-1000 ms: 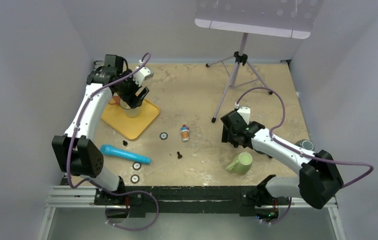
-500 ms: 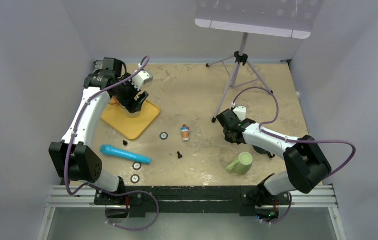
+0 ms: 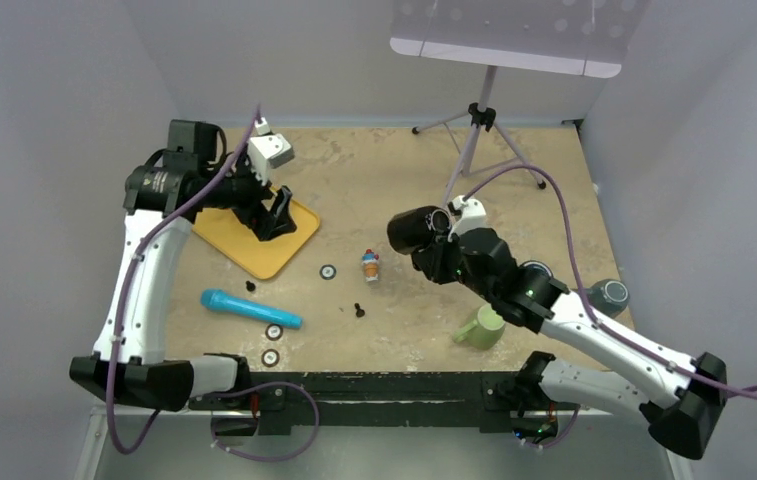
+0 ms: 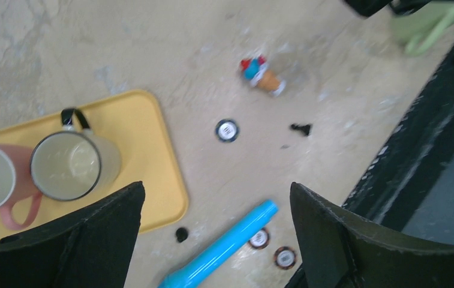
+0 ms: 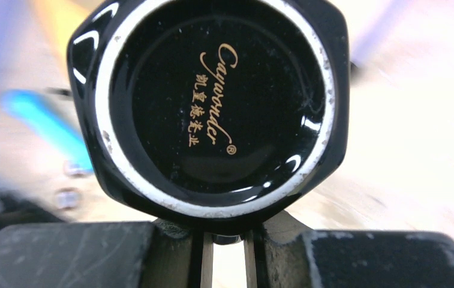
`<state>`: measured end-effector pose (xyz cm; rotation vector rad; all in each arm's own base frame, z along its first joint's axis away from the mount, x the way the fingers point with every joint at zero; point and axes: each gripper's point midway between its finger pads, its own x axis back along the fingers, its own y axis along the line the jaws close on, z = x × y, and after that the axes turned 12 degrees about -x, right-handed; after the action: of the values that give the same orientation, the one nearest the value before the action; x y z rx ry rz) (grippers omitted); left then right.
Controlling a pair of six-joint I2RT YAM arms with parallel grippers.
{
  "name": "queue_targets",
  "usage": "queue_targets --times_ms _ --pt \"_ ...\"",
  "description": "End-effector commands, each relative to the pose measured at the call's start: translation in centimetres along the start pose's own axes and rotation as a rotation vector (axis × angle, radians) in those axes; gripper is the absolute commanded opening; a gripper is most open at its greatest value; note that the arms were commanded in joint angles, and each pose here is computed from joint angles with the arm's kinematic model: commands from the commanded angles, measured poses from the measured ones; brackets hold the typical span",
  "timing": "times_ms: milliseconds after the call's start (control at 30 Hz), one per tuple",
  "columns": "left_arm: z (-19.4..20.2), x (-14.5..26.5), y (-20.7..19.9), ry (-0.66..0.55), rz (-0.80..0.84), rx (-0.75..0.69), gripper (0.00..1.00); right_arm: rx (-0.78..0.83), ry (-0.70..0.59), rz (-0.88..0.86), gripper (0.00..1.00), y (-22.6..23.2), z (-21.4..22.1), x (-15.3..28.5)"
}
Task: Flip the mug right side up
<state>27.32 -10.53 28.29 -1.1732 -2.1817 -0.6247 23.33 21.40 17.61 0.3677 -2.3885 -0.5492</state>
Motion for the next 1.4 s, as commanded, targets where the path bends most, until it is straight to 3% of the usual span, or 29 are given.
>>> queue_targets --times_ms 0,133,267,533,800,1133,1167,1233,1300,1367 --pt "-8.0 6.0 -6.9 -0.346 0.193 0.03 0.97 -0.088 -0.314 -0.627 0.0 12.6 -9.7 7.7" --pt "-11.9 9.3 -9.5 -0.523 0.287 0.087 1.0 -0.112 -0.423 -0.909 0.0 17.4 -12.9 12.2" --pt "-14.6 11.1 -10.4 -0.628 0.353 0.157 1.0 -0.093 -0.447 -1.059 0.0 20.8 -14.5 14.4" --pt "-16.3 10.1 -10.2 -0.6 0.441 0.302 0.93 -0.053 -0.413 -1.206 0.0 24.6 -15.2 16.1" --pt "-17.2 10.6 -10.0 -0.635 0.424 0.267 0.88 -0.049 -0.364 -1.221 0.0 25.9 -14.5 14.9" --pt "-18.1 10.7 -11.7 -0.654 0.533 0.273 0.46 -0.026 -0.31 -1.256 0.0 28.2 -14.2 13.7" --pt "-18.2 10.6 -11.6 -0.653 0.538 0.282 0.38 -0.024 -0.301 -1.256 0.0 28.4 -14.0 13.4" --pt "-18.0 10.1 -11.4 -0.641 0.527 0.297 0.02 -0.021 -0.271 -1.241 0.0 28.6 -13.5 12.4" --pt "-16.8 9.4 -10.3 -0.583 0.403 0.29 0.0 -0.026 -0.222 -1.141 0.0 28.3 -13.0 10.1" --pt "-14.1 8.1 -7.9 -0.461 0.188 0.267 0.0 -0.012 -0.186 -1.009 0.55 27.1 -12.3 7.5"
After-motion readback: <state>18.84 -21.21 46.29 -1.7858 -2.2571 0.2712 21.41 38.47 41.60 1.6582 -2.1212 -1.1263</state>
